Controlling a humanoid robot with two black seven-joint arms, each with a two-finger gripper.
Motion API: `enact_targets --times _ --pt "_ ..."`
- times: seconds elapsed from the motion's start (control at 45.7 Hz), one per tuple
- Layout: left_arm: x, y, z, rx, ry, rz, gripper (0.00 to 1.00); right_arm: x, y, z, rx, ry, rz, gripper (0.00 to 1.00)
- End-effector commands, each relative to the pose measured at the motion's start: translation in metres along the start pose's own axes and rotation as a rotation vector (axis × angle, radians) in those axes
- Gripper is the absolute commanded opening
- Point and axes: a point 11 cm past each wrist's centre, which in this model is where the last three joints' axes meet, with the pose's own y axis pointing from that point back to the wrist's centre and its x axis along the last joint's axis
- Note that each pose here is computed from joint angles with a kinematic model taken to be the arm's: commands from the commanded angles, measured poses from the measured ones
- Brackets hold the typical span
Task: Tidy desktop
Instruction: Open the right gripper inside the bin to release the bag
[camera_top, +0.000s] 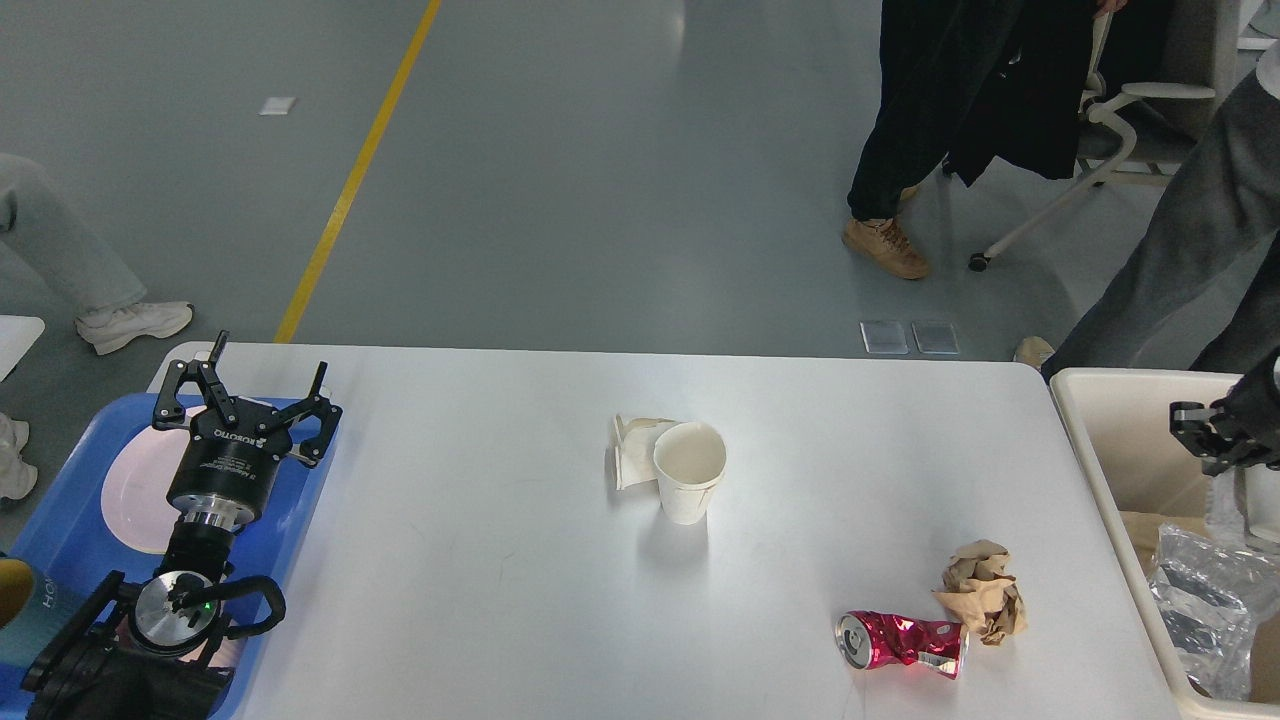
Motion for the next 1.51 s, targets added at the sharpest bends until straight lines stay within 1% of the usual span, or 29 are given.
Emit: enact_targets --times 0.0,0.109,0.131,0.284,0.416,0.547,0.985,1.028,1.05,1.094,1.116,1.138,1.182,1.203,1.313,1.488 --pt "0.0 0.0 0.0 0.0 0.0 0.0 0.96 -0.033 -0.053 0.012 -0.053 0.044 0.067 0.0" --pt "0.0 0.0 0.0 0.0 0.0 0.0 0.96 -0.073 -0.099 0.008 -0.076 0.121 0.1 0.0" --pt "0.0 0.0 0.0 0.0 0.0 0.0 0.96 -0.085 -0.116 0.002 -0.086 0.17 0.119 0.0" --pt "0.0 0.0 0.0 0.0 0.0 0.0 0.96 -0.108 -0.147 -0.003 -0.123 0.269 0.164 0.0" --pt "0.0 0.0 0.0 0.0 0.0 0.0 0.96 -0.118 -0.153 0.0 -0.138 0.294 0.174 0.0" --pt "0.0 0.0 0.0 0.002 0.0 0.0 0.96 -0.119 -0.154 0.003 -0.143 0.294 0.175 0.0" --pt "0.0 0.0 0.0 0.0 0.0 0.001 0.96 -0.112 -0.153 -0.004 -0.174 0.274 0.217 0.0" --pt "0.0 0.0 0.0 0.0 0.0 0.0 0.96 -0.111 -0.153 -0.005 -0.173 0.274 0.226 0.26" --pt "0.0 0.0 0.0 0.0 0.0 0.0 0.96 -0.11 -0.153 -0.005 -0.171 0.272 0.234 0.35" --pt "0.0 0.0 0.0 0.0 0.0 0.0 0.96 -0.111 -0.153 -0.006 -0.168 0.274 0.243 0.44" --pt "-0.001 -0.001 0.0 0.0 0.0 -0.002 0.96 -0.111 -0.153 -0.006 -0.166 0.274 0.252 0.51" --pt "0.0 0.0 0.0 0.0 0.0 0.0 0.96 -0.11 -0.153 -0.006 -0.164 0.277 0.264 0.62" --pt "0.0 0.0 0.0 0.0 0.0 0.0 0.96 -0.107 -0.152 -0.008 -0.156 0.276 0.293 0.92" --pt "0.0 0.0 0.0 0.0 0.0 0.0 0.96 -0.104 -0.152 -0.009 -0.151 0.278 0.309 1.0" --pt "0.0 0.0 0.0 0.0 0.0 0.001 0.96 -0.101 -0.15 -0.01 -0.146 0.28 0.352 1.0" --pt "0.0 0.0 0.0 0.0 0.0 0.0 0.96 -0.101 -0.15 -0.008 -0.151 0.278 0.351 1.0"
